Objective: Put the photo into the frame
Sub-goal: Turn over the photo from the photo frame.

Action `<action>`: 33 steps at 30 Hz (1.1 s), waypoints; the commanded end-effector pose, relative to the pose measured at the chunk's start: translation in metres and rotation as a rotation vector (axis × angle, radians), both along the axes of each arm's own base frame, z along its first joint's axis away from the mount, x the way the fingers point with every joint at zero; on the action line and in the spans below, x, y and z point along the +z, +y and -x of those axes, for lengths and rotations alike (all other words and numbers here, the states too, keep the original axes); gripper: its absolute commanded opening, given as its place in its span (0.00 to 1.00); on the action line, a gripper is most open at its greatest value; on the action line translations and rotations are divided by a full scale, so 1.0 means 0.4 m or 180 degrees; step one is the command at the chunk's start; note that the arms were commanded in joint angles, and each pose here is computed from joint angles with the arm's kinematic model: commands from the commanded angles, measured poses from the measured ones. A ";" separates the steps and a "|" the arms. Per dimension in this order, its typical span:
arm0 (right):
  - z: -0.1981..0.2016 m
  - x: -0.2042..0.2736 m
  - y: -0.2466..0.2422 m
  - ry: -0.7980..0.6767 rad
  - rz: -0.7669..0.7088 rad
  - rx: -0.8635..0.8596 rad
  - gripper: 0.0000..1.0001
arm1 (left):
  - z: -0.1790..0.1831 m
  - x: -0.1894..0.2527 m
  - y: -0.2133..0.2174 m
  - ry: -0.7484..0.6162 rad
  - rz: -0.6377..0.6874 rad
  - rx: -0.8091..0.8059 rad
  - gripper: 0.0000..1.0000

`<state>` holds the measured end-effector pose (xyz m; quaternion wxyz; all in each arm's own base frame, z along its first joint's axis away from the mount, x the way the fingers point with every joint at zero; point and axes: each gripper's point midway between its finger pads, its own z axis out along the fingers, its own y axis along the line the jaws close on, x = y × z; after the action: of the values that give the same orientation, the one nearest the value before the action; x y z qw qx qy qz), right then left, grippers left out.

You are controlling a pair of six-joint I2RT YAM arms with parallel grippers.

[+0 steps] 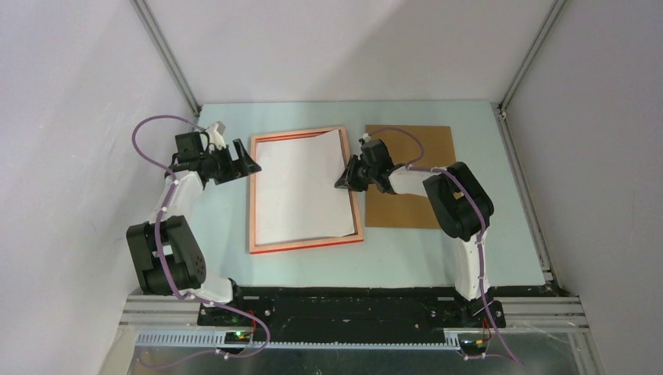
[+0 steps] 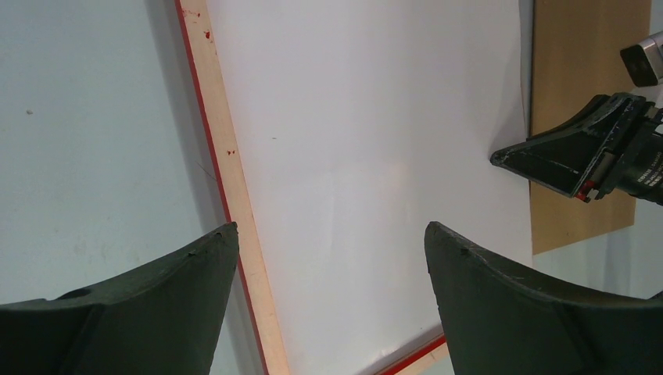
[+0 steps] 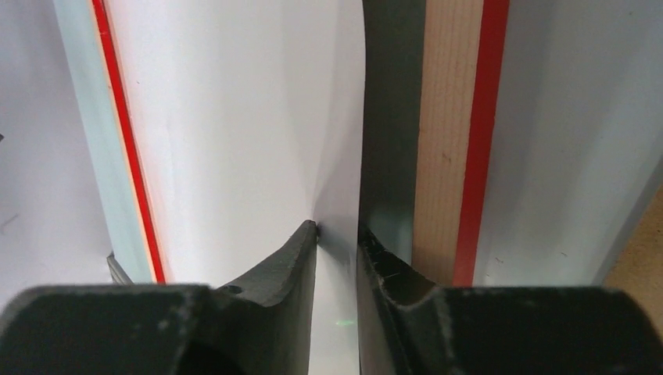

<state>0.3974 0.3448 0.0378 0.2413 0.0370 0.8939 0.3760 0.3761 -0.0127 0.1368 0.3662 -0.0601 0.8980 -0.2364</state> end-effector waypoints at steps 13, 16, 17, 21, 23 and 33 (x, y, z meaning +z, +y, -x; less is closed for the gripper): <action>-0.020 0.069 -0.004 -0.0297 0.0132 0.0006 0.17 | -0.012 0.045 0.004 -0.0223 -0.0010 -0.0011 0.93; -0.019 0.068 -0.002 -0.0303 0.0137 0.0015 0.18 | -0.012 0.044 0.004 -0.0222 -0.0007 -0.0015 0.93; -0.019 0.067 -0.002 -0.0309 0.0137 0.0022 0.21 | -0.011 0.044 0.003 -0.0219 -0.0004 -0.0017 0.93; -0.021 0.066 0.002 -0.0328 0.0149 0.0053 0.28 | -0.011 0.041 0.003 -0.0209 0.0004 -0.0021 0.93; -0.023 0.067 0.005 -0.0331 0.0164 0.0064 0.30 | -0.010 0.042 0.002 -0.0213 0.0004 -0.0024 0.93; -0.022 0.075 0.016 -0.0361 0.0231 0.0111 0.37 | -0.008 0.045 0.002 -0.0226 -0.0010 -0.0024 0.93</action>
<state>0.3968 0.3450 0.0396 0.2535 0.0075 0.9032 0.3463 0.3770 -0.0128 0.1379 0.3691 -0.0588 0.8969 -0.2366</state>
